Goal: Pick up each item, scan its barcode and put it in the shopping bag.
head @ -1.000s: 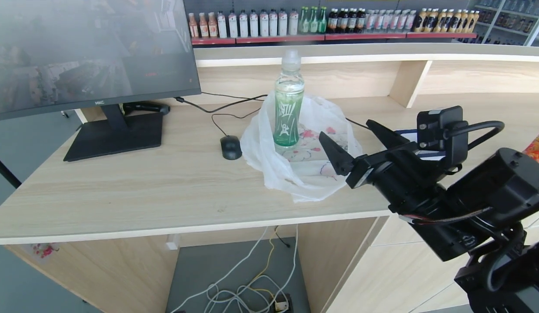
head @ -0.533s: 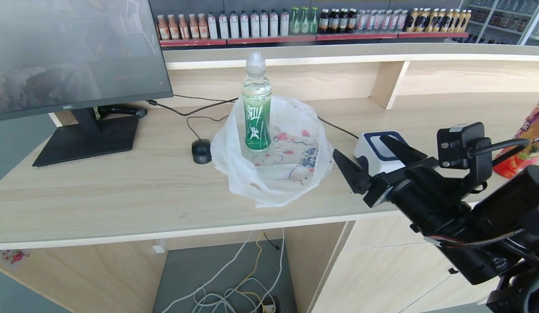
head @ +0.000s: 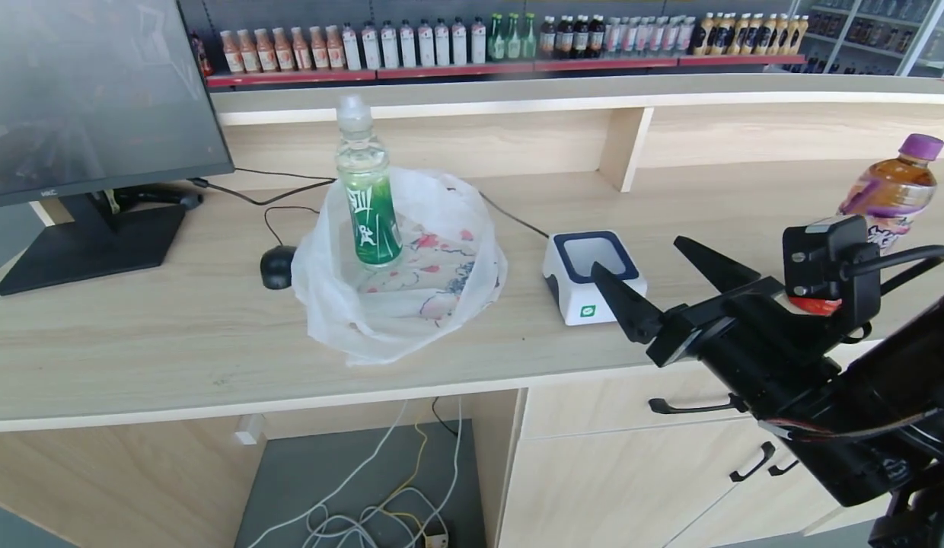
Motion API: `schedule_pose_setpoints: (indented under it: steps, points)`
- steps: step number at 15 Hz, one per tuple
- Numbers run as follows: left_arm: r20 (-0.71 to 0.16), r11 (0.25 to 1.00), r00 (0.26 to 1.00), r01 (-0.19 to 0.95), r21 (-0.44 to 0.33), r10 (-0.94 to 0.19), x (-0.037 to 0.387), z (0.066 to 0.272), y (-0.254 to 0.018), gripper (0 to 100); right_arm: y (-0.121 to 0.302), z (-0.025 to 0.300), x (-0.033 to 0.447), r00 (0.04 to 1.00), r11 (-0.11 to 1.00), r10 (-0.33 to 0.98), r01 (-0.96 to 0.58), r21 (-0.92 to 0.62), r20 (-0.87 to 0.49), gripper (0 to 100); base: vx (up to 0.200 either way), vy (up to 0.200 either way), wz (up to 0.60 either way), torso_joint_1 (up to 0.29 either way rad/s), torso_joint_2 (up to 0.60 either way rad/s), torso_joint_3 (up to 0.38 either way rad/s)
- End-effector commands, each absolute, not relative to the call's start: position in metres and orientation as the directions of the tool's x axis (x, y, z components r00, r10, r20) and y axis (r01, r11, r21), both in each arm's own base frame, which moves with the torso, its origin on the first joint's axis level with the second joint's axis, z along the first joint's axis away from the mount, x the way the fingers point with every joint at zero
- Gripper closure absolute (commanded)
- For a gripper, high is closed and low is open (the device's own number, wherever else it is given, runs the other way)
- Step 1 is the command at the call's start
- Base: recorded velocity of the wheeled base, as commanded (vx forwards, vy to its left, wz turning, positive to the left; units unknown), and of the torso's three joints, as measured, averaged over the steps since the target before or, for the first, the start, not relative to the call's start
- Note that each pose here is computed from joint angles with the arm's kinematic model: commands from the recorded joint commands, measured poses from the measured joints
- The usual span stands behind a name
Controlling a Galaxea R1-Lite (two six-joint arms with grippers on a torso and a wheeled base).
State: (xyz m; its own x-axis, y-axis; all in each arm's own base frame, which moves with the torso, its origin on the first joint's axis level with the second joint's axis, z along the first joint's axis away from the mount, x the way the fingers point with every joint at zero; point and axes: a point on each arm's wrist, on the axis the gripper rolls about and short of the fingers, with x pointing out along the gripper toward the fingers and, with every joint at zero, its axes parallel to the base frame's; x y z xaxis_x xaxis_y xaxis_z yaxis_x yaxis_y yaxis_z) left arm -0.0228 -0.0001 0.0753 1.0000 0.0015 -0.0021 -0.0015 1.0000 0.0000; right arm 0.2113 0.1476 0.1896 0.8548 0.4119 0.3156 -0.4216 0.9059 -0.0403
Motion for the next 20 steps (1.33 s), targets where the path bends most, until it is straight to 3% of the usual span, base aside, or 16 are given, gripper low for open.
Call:
schedule_pose_setpoints:
  steps: [1,20]
  points:
    - [-0.002,1.000,1.000,-0.003,0.000,0.003,-0.023,0.075,0.000,0,0.149,0.188,0.213,0.856,0.905,0.413,-0.422,-0.041,0.311,0,0.000,-0.200,0.00,0.002,0.00,-0.007]
    - [-0.002,1.000,1.000,-0.002,0.000,0.002,-0.023,0.075,0.000,0,0.161,0.190,0.230,0.847,0.903,0.414,-0.428,-0.034,0.333,0,0.000,-0.200,0.00,0.003,0.00,0.002]
